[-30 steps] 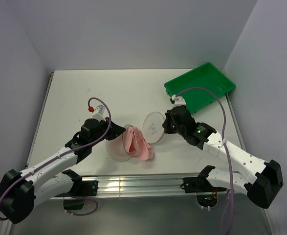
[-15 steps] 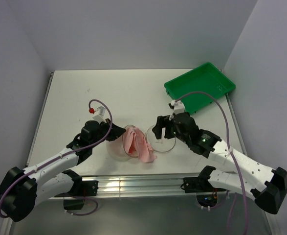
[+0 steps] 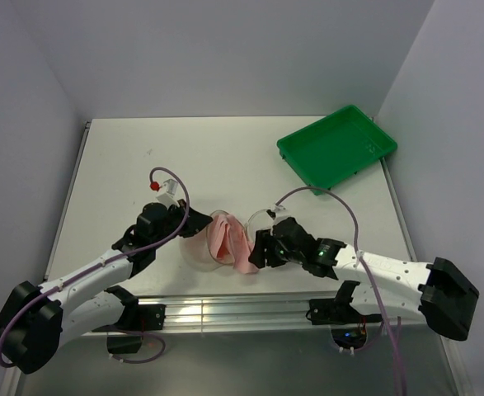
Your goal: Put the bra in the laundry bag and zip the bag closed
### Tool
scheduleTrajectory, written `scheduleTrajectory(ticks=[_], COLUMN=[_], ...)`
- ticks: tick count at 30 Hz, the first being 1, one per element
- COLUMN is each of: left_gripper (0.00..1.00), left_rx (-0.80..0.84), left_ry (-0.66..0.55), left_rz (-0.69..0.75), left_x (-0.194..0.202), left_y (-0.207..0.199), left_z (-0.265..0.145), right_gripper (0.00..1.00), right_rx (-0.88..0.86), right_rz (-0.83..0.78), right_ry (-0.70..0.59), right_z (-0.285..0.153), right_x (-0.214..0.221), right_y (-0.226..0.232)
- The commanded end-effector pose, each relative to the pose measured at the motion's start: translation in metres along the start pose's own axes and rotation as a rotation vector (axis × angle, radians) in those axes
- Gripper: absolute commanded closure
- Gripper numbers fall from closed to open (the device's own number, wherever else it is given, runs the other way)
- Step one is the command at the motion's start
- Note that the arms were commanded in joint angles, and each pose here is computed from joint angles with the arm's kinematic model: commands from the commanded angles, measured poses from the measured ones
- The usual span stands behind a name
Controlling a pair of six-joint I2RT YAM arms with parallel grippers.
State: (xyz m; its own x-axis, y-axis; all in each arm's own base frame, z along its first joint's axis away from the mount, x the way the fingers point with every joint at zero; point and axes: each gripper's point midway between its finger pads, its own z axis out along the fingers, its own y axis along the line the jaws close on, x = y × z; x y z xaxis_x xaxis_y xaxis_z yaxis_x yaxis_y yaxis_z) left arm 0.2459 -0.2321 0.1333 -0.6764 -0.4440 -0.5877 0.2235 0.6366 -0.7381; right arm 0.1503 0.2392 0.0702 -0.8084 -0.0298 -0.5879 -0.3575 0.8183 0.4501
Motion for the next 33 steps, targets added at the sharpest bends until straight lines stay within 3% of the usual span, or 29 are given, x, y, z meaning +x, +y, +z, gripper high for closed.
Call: scheduleTrajectory(ticks=[1,4,7,11,13,20,25,28,33], left_gripper=[1.00,1.00,1.00,1.00,1.00,1.00,1.00,1.00,1.00], left_rx=[0.078,0.080,0.083,0.084,0.088,0.101,0.119,0.130,0.135], left_ry=[-0.038,-0.034,-0.030,-0.031,-0.029,-0.011,0.000,0.011,0.019], left_rz=[0.023,0.023,0.025,0.022,0.022,0.017,0.016,0.015,0.008], left_x=[-0.013,-0.012,-0.011,-0.011,-0.010,-0.007,-0.007,-0.007,-0.004], left_y=[-0.019,-0.019,-0.020,-0.019,-0.020,-0.021,-0.027,-0.030,-0.030], left_z=[-0.001,-0.001,-0.001,-0.001,-0.002,0.001,0.001,0.001,0.002], right_gripper=[0.37,0.41,0.60,0.95,1.00,1.00,1.00,1.00,1.00], right_rx=[-0.144,-0.169,-0.189,-0.135,-0.115,-0.197,-0.230,-0.186,-0.163], right_rz=[0.136,0.163,0.188,0.194,0.177,0.163,0.209,0.252,0.276], right_ry=[-0.063,-0.042,-0.048,-0.089,-0.126,-0.325,-0.428,-0.459,-0.367], right_z=[0.014,0.021,0.025,0.023,0.018,-0.002,0.016,0.042,0.083], right_x=[-0.015,-0.007,-0.006,-0.015,-0.025,-0.079,-0.116,-0.119,-0.086], right_y=[0.040,0.045,0.049,0.042,0.042,0.071,0.095,0.087,0.086])
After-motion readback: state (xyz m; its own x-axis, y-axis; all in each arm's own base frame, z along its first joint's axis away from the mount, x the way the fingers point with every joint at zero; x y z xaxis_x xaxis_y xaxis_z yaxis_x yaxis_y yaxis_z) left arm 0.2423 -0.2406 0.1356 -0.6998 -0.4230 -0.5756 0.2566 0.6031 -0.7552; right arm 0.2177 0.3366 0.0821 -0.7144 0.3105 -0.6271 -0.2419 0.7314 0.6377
